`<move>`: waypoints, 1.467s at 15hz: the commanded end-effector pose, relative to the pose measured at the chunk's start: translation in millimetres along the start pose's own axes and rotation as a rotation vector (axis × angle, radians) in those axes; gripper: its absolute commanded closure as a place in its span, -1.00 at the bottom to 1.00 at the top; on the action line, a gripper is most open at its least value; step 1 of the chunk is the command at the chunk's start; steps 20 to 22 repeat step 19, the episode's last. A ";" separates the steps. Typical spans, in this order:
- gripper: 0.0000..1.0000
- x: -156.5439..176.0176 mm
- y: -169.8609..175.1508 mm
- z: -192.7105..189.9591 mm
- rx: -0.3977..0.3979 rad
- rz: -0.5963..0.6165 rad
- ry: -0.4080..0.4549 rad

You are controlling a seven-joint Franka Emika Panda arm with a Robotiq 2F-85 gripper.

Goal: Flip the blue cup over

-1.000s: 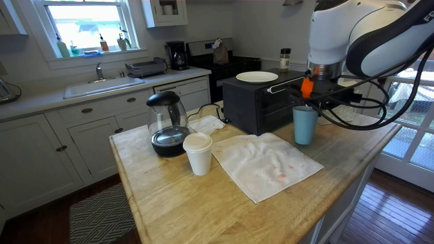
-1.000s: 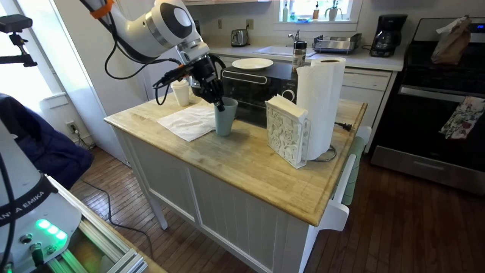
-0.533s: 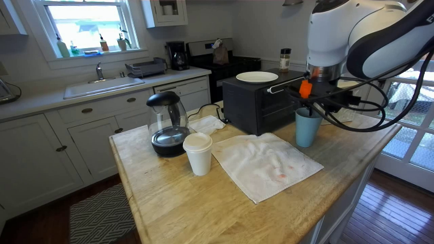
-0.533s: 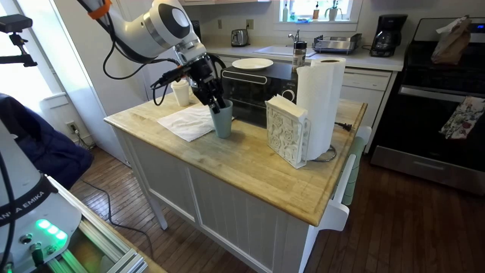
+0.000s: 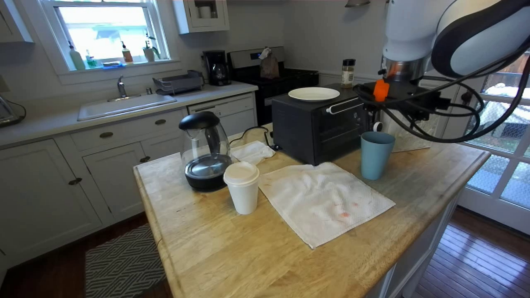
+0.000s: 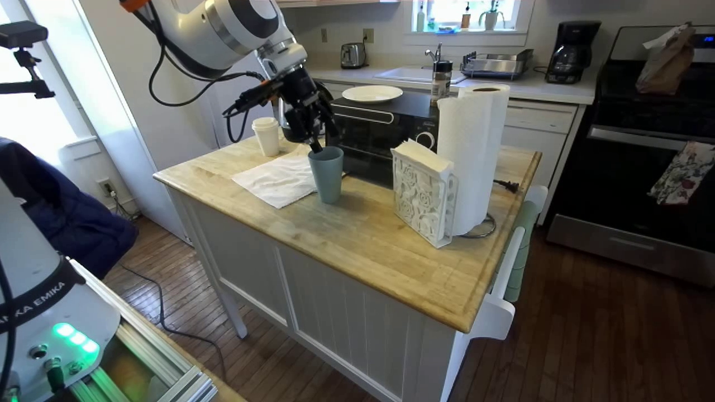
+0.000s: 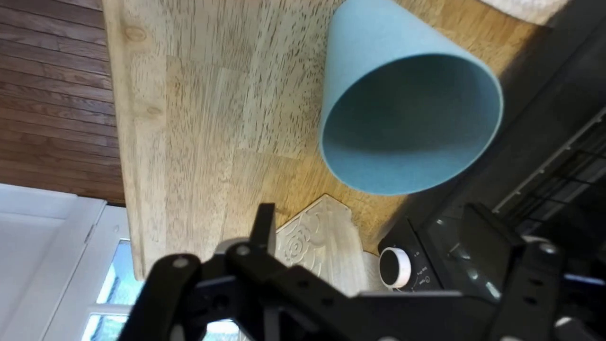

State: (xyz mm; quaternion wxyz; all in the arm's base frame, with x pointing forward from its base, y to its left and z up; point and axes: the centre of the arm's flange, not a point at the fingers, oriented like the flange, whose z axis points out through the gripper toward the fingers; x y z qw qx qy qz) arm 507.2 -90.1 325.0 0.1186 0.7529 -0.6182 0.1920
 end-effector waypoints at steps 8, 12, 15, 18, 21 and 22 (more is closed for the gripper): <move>-1.00 47.2 14.8 -45.5 0.046 -0.335 -0.202; -1.00 55.5 20.3 -50.1 0.053 -0.403 -0.250; -1.00 49.6 19.6 -42.3 0.056 -0.409 -0.240; -1.00 49.7 19.8 -42.3 0.058 -0.422 -0.244; -1.00 49.7 19.8 -42.3 0.058 -0.422 -0.245; -1.00 49.7 19.8 -42.3 0.058 -0.422 -0.245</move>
